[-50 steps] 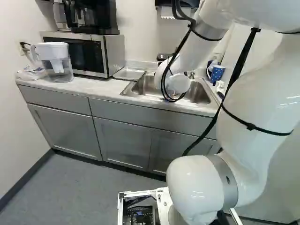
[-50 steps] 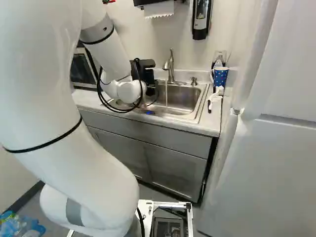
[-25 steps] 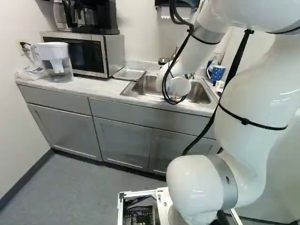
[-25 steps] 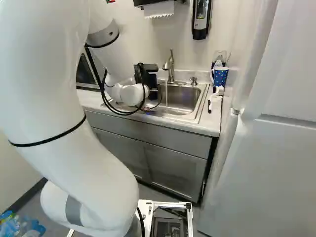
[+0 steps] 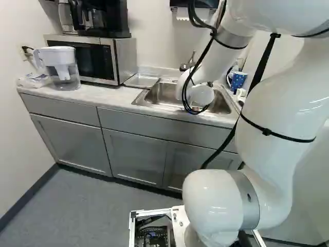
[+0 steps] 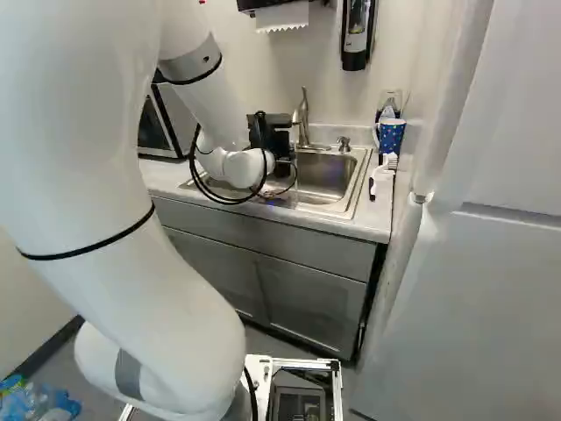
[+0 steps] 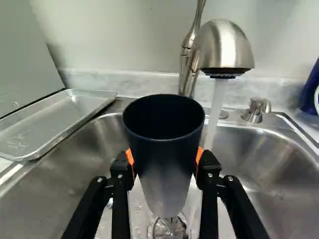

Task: Rinse the cup and place it in the tray

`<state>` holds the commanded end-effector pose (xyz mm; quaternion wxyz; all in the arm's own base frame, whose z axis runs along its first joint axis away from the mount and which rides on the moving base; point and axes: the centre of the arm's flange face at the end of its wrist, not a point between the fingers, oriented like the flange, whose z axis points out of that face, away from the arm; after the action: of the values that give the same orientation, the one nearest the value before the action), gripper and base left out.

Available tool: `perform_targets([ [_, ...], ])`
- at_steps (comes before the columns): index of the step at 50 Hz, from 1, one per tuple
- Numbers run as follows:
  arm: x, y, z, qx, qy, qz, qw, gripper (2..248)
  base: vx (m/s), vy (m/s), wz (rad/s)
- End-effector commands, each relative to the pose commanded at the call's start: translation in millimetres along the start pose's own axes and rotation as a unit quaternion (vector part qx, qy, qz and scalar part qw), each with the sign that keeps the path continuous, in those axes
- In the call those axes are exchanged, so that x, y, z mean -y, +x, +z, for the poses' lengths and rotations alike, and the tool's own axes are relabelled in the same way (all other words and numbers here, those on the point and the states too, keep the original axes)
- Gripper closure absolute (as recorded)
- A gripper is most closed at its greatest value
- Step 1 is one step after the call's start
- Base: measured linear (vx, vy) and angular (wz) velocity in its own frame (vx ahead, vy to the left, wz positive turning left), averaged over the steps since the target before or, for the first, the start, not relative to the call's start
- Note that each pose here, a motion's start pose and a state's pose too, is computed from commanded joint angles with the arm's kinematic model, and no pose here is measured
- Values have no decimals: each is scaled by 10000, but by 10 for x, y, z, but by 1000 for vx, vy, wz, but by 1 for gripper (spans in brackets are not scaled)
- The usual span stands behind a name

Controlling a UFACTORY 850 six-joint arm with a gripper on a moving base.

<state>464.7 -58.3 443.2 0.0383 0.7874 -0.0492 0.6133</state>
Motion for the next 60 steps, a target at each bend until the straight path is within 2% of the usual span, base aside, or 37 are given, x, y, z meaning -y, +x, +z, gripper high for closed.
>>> perform_targets([
  [37,-410,-22,-90,5,-432,109,9990,125,0,0,0],
  [60,-416,-20,-81,5,-437,111,9990,125,0,0,0],
])
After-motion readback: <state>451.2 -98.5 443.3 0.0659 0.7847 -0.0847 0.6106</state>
